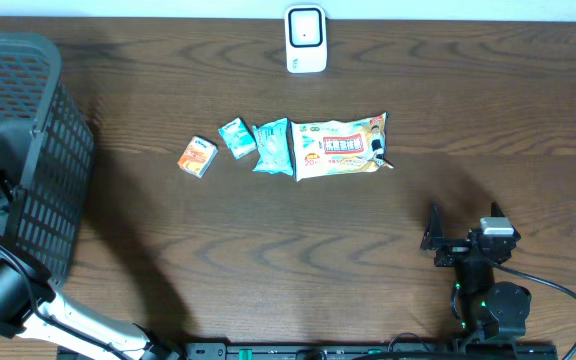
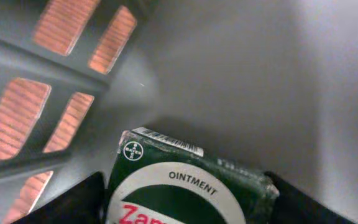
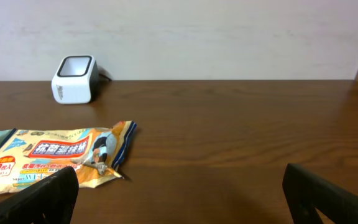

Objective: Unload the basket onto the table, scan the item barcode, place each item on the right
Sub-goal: 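Grasp the green Zam-Buk ointment box with the left gripper and lift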

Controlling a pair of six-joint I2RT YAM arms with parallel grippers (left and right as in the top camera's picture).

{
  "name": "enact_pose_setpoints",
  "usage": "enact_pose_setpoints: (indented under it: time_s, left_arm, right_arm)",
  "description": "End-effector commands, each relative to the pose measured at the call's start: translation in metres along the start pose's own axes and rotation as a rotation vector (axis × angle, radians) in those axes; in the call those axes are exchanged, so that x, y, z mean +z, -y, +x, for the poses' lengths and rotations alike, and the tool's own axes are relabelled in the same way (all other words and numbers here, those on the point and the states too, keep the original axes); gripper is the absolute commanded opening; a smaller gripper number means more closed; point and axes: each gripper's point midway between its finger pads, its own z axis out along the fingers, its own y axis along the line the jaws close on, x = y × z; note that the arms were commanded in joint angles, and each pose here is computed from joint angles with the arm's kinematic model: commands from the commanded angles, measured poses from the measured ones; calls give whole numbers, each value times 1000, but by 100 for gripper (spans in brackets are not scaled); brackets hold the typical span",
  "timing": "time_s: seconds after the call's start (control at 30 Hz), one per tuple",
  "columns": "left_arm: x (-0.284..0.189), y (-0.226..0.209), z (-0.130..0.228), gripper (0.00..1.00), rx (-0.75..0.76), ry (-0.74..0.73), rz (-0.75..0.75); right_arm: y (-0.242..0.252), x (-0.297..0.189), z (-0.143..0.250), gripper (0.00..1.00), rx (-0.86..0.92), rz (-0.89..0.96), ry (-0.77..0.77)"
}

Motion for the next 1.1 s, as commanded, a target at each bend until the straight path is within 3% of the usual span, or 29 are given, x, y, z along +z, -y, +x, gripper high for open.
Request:
enact_pose_setpoints:
  time_s: [0.0, 0.27, 0.4, 0.6, 1.07]
  left_arm:
    - [10, 4, 18, 69, -10, -60, 21]
    - [5, 18, 16, 69, -16, -43, 99]
    - [0, 18, 11, 58, -13, -28, 96]
    - [-14, 16, 1, 58, -27, 5, 81]
    - [-78, 25, -45, 52, -99, 190, 125]
  right_arm:
    - [-1, 0, 1, 99, 6, -6, -2]
    - [-1, 0, 1, 99, 6, -6, -1]
    - [-1, 0, 1, 99, 6, -6, -2]
    - [-1, 0, 1, 99, 6, -6, -2]
    - [-1, 0, 1, 99, 6, -5, -1]
